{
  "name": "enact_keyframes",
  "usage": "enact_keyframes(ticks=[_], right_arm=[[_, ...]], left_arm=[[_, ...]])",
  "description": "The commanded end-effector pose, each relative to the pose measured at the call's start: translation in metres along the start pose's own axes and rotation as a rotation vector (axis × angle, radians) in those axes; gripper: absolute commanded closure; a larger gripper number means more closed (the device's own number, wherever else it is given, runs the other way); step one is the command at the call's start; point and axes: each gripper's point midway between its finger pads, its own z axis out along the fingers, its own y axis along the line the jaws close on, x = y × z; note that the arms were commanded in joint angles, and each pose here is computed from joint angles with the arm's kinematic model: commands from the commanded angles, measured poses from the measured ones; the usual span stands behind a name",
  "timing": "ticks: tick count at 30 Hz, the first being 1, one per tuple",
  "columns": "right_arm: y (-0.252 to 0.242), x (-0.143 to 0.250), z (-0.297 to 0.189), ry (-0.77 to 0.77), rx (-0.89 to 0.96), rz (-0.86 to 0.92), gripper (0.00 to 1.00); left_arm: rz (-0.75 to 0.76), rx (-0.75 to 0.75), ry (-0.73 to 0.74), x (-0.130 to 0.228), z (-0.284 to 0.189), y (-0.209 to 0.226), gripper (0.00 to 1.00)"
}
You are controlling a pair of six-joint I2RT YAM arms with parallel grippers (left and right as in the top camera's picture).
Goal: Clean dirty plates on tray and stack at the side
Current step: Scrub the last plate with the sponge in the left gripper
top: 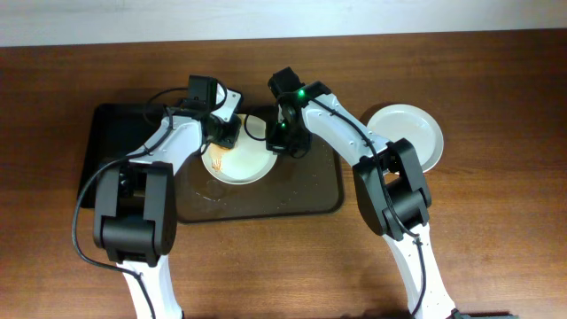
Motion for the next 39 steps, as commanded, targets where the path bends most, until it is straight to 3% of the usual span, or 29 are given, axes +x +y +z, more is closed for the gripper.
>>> enact_keyframes(ticks=[1,4,10,15,18,25,32,39], right_arm=[[-0.005,-0.003,0.009,0.002,0.011,-0.013,0.96],[-0.004,-0.005,0.009,-0.005,0.006,-0.016,0.96],[0.000,-0.005,0.009,-0.003,-0.014,-0.030,0.96],[0.000,-0.005,0.009,-0.004,-0.013,-0.031,0.96],[0.000,-0.005,0.009,-0.005,-0.014,-0.030,0.96],[0.000,-0.006,0.009,-0.006,-0.014,-0.030,0.96],[0.000,-0.006,0.009,-0.008,-0.016,-0.031,0.96],[0.000,-0.007,0.009,-0.011,-0.017,-0.032,0.96]], left_arm=[[-0.035,0.093,0.264,0.075,0.020,-0.025,0.99],[-0.038,0.112,0.379,0.100,0.012,-0.035,0.99],[0.000,0.034,0.423,0.109,0.009,-0.023,0.99],[0.063,-0.244,0.482,0.116,0.001,0.026,1.00],[0.076,-0.331,0.457,0.108,0.001,0.041,0.99],[0.055,-0.367,0.285,0.070,0.018,0.049,1.00],[0.093,-0.115,0.188,0.052,0.033,0.009,1.00],[0.272,0.123,0.374,0.103,0.019,-0.028,1.00]])
